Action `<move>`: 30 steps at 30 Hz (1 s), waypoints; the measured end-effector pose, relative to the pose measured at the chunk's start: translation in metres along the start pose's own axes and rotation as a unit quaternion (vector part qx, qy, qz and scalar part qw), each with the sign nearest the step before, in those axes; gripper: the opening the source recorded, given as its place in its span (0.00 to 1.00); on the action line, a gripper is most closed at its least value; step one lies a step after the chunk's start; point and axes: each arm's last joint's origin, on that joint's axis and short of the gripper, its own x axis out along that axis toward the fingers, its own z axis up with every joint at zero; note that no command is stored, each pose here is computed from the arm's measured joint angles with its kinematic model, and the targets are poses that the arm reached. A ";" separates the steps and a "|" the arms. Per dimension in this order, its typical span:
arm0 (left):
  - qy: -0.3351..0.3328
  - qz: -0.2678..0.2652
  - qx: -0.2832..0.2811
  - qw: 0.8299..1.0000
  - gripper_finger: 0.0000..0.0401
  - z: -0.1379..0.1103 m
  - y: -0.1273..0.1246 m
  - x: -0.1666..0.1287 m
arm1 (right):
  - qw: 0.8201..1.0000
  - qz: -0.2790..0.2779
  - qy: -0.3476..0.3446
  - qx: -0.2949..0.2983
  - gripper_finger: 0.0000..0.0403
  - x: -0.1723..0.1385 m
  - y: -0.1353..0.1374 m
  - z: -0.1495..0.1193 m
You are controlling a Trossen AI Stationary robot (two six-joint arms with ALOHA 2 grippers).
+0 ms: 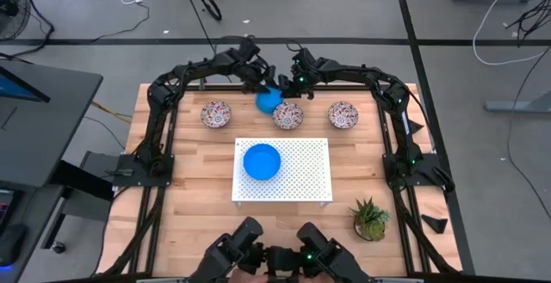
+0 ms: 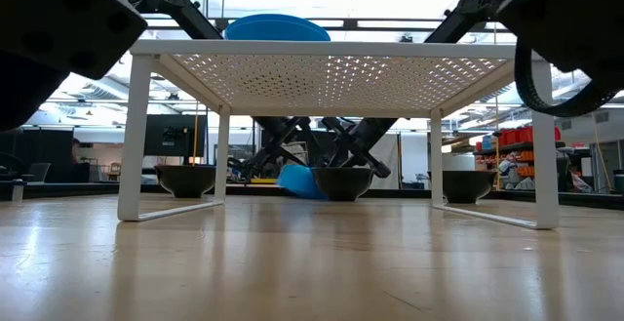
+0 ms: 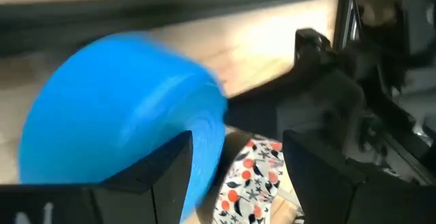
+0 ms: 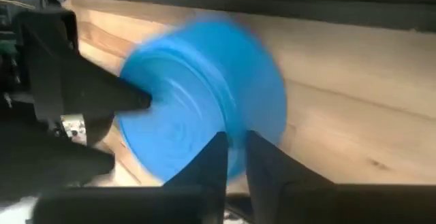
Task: Pick & Place Mini bowls
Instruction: Stack the blue bowl on top of the blue bowl on the shelf
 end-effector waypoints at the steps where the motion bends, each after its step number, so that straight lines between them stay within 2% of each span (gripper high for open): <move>1: 0.000 0.000 -0.001 1.000 0.58 0.000 0.000 0.000 | 1.000 0.001 -0.002 -0.001 0.11 0.000 0.000 0.001; 8: -0.005 0.004 -0.002 1.000 0.58 0.002 0.002 -0.002 | 1.000 0.001 -0.014 -0.006 0.02 -0.001 -0.002 0.004; 14: -0.007 0.004 0.002 1.000 0.58 0.003 0.003 -0.003 | 1.000 0.003 -0.016 -0.010 0.01 -0.003 -0.005 0.007; 18: -0.006 -0.001 0.002 1.000 0.58 0.007 0.007 -0.007 | 1.000 0.024 0.002 -0.008 0.07 -0.007 -0.007 0.009; 23: 0.006 -0.020 -0.023 1.000 0.58 0.012 0.011 -0.014 | 1.000 0.031 0.004 -0.004 0.22 -0.010 -0.011 0.013; 26: 0.013 -0.034 -0.021 0.999 0.58 0.015 0.008 -0.017 | 1.000 0.031 0.003 -0.001 0.29 -0.012 -0.012 0.015; 30: 0.021 -0.039 -0.005 0.999 0.58 0.016 -0.001 -0.023 | 0.999 0.039 0.009 -0.019 0.34 -0.012 -0.012 0.015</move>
